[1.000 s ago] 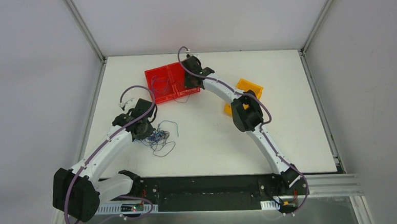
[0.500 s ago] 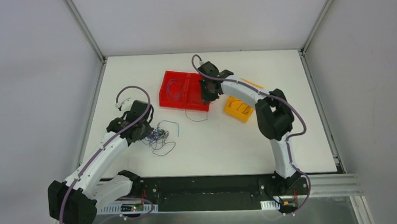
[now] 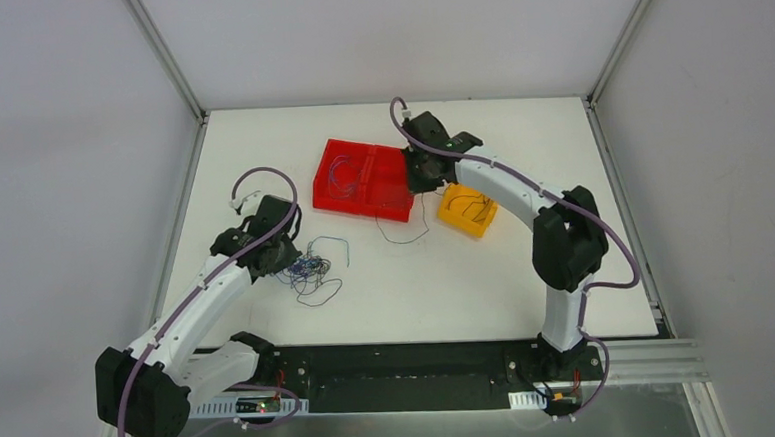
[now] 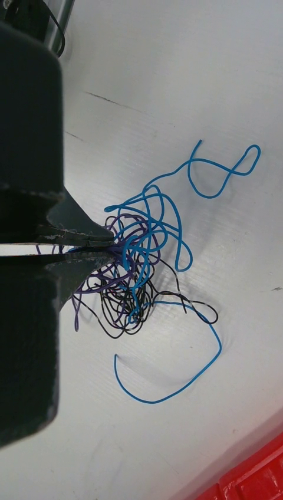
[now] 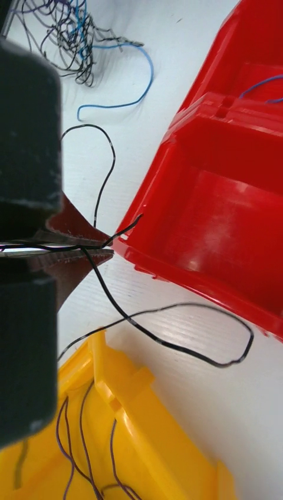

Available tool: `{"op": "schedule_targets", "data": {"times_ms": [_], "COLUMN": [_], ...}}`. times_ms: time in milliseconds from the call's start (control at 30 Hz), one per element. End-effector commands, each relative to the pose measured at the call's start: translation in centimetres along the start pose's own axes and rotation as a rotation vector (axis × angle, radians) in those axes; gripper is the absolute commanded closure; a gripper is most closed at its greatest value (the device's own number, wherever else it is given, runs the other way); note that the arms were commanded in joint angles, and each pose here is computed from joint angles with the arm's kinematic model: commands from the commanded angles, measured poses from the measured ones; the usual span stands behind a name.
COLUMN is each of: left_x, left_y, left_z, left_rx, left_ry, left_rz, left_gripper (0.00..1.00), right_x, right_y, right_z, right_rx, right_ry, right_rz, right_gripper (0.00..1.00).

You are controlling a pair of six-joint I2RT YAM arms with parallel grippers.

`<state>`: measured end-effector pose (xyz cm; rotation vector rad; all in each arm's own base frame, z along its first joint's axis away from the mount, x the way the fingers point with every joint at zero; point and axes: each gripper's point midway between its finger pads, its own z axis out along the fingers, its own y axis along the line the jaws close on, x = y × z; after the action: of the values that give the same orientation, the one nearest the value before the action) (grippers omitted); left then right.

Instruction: Untangle the cables

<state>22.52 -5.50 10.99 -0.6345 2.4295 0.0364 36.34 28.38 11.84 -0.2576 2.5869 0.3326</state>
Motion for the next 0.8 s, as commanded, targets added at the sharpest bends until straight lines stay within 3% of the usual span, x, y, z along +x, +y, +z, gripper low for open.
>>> {"op": "schedule_targets", "data": {"times_ms": [0,500,767], "left_x": [-0.6,0.1,0.4], "left_y": [-0.4,-3.4,-4.0], "left_z": [-0.3,0.2,0.5], "left_rx": [0.013,0.165,0.181], "left_ry": [0.001,0.044,0.062], "left_rz": [0.017,0.089,0.093], "left_gripper": [1.00,1.00,1.00], "right_x": [-5.8,-15.1,-16.9], "right_y": [0.2,-1.8,-2.6], "right_z": [-3.3,-9.0,-8.4], "right_rx": [0.011,0.111,0.194], "right_ry": [-0.169,-0.497,-0.543], "right_rz": [-0.007,-0.017,-0.055], "right_gripper": [1.00,1.00,1.00]}}
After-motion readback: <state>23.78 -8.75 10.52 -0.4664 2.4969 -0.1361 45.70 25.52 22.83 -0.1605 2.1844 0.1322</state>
